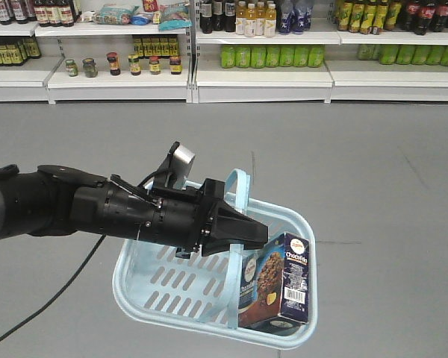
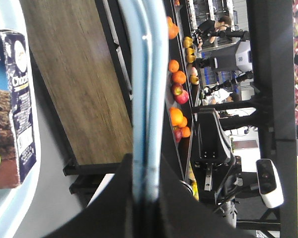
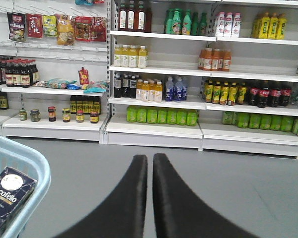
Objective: Left arm holds basket, right arm returns cookies
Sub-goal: 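Drive the base toward the drink shelves holding the basket in left gripper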
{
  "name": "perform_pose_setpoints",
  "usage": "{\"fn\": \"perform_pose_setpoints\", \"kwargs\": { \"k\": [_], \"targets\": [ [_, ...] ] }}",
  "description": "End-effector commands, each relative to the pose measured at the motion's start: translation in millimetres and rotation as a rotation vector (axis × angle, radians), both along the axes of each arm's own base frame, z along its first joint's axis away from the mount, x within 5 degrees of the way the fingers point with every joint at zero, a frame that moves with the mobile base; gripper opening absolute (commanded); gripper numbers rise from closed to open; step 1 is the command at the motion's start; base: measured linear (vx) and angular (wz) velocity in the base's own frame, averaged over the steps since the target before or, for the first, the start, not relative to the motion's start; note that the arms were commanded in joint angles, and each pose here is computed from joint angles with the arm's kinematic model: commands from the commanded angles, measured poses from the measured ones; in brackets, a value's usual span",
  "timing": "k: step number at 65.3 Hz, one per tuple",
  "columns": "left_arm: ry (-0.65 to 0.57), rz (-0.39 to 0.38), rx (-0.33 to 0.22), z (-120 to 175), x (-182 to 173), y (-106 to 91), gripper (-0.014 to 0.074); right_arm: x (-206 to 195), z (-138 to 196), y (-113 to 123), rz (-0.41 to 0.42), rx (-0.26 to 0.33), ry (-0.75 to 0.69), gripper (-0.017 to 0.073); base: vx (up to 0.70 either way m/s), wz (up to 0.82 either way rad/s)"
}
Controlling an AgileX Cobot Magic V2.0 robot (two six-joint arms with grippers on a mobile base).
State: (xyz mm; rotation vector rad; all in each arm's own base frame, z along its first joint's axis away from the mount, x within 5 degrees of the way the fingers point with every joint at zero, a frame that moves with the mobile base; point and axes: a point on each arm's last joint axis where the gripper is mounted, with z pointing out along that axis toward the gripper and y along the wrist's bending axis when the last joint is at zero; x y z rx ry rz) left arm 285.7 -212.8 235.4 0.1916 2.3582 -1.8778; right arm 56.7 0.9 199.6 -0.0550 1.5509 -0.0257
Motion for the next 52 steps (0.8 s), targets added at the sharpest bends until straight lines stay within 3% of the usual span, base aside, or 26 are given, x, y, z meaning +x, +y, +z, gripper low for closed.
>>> {"fn": "perform_pose_setpoints", "kwargs": {
  "k": [1, 52],
  "targets": [
    [-0.042, 0.012, -0.172, 39.2, -3.5, -1.7, -0.0006, -0.5, 1.4, 0.7, 0.006, -0.01, -0.07, -0.0003, 0.43, 0.0],
    [-0.042, 0.012, -0.172, 39.2, -3.5, -1.7, -0.0006, -0.5, 1.4, 0.6, 0.005, -0.01, -0.069, -0.0003, 0.42, -0.04]
  ]
}}
